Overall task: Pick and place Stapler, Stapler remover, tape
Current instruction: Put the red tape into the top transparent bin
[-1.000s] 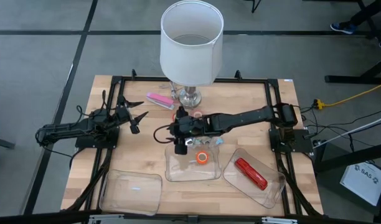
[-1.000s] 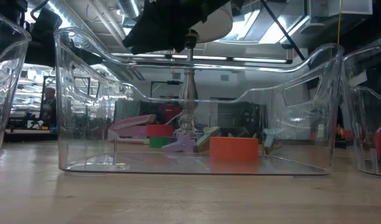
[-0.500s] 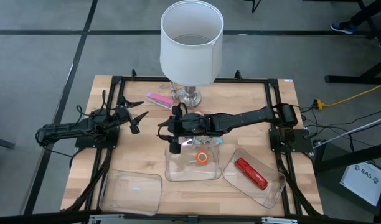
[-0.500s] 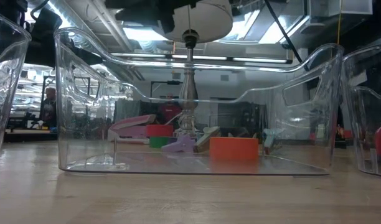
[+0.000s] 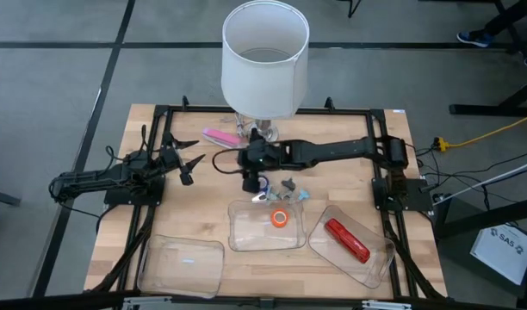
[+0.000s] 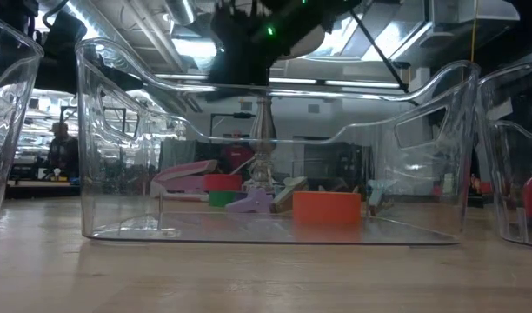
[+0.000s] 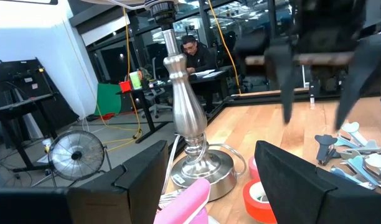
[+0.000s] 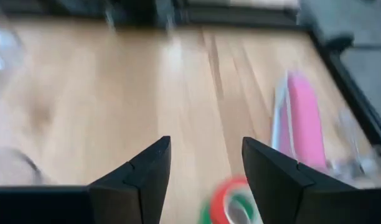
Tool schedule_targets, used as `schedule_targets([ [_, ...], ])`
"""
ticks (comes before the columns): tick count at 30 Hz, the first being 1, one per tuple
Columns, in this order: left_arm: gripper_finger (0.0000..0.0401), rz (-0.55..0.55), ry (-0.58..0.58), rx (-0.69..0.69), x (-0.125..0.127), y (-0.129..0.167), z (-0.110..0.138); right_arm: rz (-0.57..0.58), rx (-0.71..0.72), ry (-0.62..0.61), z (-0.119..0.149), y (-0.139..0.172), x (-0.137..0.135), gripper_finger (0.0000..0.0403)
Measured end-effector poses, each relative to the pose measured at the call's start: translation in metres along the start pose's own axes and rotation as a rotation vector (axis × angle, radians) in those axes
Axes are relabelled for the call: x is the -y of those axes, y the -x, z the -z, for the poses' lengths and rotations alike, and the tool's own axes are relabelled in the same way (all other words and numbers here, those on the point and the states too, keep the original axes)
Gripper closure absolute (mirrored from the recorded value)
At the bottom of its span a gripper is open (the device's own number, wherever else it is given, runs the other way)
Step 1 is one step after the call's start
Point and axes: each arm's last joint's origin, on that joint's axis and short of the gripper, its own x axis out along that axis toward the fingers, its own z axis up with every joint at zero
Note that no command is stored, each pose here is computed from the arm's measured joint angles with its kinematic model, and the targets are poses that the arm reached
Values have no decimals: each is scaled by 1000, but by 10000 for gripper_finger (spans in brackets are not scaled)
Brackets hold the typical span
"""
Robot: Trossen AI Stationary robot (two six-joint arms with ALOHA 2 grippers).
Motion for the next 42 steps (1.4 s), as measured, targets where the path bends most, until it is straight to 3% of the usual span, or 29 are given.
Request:
schedule_targets([
  [11,162,0,0,0,0,0,0,-63,-180,114,36,-39,-3,205],
  [23,162,0,-1,-1,0,0,0,-24,-264,29,62,-68,19,208],
  [26,162,0,0,0,0,0,0,-19,-272,3,63,-68,21,235],
  [33,162,0,0,0,0,0,0,-16,-300,3,64,-65,22,374],
  [38,162,0,0,0,0,0,0,-53,-356,-2,51,-58,23,374],
  [42,162,0,0,0,0,0,0,-98,-348,-9,15,-39,26,374],
])
